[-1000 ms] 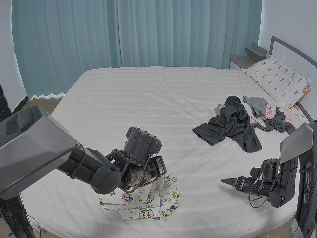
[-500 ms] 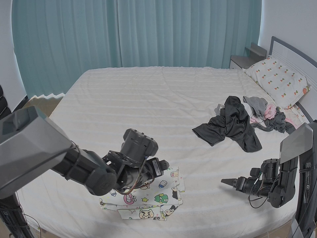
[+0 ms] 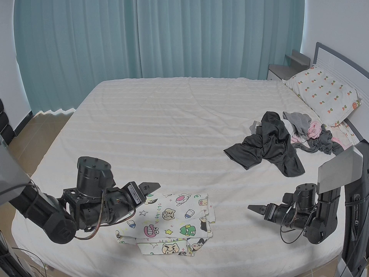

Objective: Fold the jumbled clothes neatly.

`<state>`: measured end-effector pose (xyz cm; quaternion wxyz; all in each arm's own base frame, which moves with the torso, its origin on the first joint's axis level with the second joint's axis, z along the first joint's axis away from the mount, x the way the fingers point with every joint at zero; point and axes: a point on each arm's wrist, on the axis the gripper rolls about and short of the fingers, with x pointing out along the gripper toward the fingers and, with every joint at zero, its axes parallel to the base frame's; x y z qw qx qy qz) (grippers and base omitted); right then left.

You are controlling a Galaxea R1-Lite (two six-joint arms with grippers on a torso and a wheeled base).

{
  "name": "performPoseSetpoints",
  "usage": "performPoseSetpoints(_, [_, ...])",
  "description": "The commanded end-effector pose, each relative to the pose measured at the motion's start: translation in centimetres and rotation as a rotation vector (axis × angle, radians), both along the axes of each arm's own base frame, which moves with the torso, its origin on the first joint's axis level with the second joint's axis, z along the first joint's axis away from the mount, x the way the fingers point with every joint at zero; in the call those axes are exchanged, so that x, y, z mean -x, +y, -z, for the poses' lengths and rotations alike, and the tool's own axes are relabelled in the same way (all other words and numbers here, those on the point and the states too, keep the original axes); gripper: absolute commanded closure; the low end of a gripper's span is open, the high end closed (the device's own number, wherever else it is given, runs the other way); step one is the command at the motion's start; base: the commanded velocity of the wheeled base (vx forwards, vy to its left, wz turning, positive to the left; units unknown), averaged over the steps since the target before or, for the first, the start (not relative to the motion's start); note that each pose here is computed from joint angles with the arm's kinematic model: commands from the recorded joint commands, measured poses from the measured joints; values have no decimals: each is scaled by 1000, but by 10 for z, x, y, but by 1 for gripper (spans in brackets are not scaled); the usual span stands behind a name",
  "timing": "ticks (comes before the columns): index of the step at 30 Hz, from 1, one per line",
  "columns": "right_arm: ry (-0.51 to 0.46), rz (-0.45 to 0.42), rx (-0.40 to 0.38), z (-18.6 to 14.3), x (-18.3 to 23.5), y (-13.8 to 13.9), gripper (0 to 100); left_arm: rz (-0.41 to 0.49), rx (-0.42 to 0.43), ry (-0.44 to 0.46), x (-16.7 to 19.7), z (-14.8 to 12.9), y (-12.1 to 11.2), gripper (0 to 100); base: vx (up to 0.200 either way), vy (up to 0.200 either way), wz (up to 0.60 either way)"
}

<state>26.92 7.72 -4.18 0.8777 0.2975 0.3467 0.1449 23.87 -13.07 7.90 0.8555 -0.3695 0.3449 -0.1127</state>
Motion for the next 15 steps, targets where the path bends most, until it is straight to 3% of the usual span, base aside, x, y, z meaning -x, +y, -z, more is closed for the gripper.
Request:
performPoseSetpoints(1, [-3,-14,-47,-5,2,17,0,-4,14,102,10,29,13,0,0,0,0])
performPoseSetpoints(5, [12,-15,-55,-3,3,19,0,9,11,106,15,44,13,0,0,0,0])
performPoseSetpoints(15, [29,-16,-70,-1,4,23,0,53,54,-17,27,56,21,0,0,0,0])
